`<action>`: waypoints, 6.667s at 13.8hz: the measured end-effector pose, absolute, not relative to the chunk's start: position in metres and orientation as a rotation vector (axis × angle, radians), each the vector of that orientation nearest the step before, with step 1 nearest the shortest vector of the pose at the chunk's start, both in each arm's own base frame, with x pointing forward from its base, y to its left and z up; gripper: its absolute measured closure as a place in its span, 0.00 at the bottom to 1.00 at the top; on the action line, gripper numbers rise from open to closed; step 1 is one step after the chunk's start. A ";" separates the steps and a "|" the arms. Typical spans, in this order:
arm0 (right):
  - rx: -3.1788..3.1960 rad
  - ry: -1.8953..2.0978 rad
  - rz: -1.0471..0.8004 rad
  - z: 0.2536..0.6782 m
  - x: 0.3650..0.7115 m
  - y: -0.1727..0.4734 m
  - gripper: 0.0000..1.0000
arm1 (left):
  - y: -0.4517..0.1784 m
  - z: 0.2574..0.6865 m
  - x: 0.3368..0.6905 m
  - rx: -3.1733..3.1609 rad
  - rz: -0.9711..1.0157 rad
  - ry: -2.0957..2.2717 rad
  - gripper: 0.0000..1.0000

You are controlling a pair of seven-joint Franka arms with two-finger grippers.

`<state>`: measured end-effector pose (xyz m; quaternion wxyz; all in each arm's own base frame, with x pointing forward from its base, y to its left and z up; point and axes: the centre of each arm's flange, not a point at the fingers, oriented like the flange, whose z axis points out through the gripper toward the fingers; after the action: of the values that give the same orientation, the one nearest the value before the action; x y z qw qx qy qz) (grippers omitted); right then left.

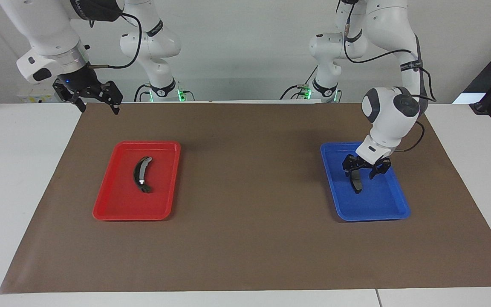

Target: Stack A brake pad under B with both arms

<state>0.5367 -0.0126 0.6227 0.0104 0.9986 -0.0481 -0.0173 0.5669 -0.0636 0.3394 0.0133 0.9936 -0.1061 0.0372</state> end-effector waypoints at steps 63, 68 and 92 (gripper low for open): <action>3.151 -0.079 0.043 0.357 0.574 0.353 0.59 | -0.051 0.469 0.584 3.050 -0.121 -0.546 0.00; 3.194 -0.089 0.107 0.349 0.567 0.400 0.59 | -0.005 0.538 0.542 3.036 -0.156 -0.527 0.00; 3.191 -0.017 0.104 0.310 0.563 0.459 0.59 | 0.023 0.570 0.511 3.032 -0.201 -0.457 0.00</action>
<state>0.5634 0.4591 0.3101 -0.0256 0.9991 -0.0054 0.0325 0.5115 0.0230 0.5697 0.0344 0.9861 -0.1486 -0.0653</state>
